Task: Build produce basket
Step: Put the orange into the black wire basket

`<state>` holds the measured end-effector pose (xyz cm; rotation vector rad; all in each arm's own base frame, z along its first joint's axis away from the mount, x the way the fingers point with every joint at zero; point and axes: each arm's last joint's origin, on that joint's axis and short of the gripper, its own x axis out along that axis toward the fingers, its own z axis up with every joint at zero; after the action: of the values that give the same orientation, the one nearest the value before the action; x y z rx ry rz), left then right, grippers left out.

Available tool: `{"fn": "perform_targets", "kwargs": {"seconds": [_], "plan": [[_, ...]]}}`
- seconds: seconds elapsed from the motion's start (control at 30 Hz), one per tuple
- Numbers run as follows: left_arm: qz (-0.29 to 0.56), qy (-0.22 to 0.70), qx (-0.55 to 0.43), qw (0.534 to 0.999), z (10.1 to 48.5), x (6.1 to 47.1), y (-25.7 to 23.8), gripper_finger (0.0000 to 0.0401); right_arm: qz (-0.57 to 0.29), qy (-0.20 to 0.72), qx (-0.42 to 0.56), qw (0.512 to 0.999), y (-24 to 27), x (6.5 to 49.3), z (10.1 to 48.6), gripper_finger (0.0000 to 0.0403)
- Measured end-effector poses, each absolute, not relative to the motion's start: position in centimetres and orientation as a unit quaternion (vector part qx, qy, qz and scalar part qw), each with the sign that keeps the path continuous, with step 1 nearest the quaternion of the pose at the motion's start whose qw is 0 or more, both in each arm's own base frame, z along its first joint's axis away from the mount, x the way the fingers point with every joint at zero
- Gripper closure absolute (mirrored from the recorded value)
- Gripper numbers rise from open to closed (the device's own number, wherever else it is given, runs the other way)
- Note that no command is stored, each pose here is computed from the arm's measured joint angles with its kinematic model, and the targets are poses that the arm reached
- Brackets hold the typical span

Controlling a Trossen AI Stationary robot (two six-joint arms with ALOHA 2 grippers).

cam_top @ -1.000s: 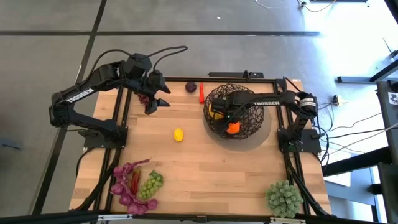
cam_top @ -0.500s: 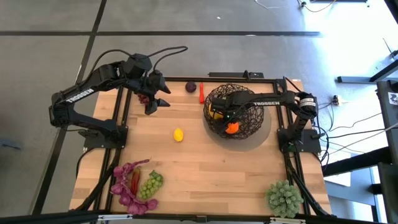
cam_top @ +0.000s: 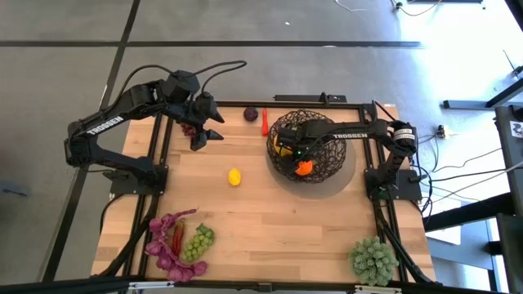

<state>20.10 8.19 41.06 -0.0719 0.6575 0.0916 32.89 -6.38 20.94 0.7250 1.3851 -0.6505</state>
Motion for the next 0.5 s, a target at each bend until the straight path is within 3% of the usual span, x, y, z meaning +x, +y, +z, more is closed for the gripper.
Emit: {"fn": "perform_targets", "kwargs": {"seconds": [0.5], "plan": [[0.045,0.323,-0.035,0.945,41.06,20.10,8.19,0.0118,-0.289,0.613,0.323,0.661,-6.38,32.87,20.94,0.0098]]}}
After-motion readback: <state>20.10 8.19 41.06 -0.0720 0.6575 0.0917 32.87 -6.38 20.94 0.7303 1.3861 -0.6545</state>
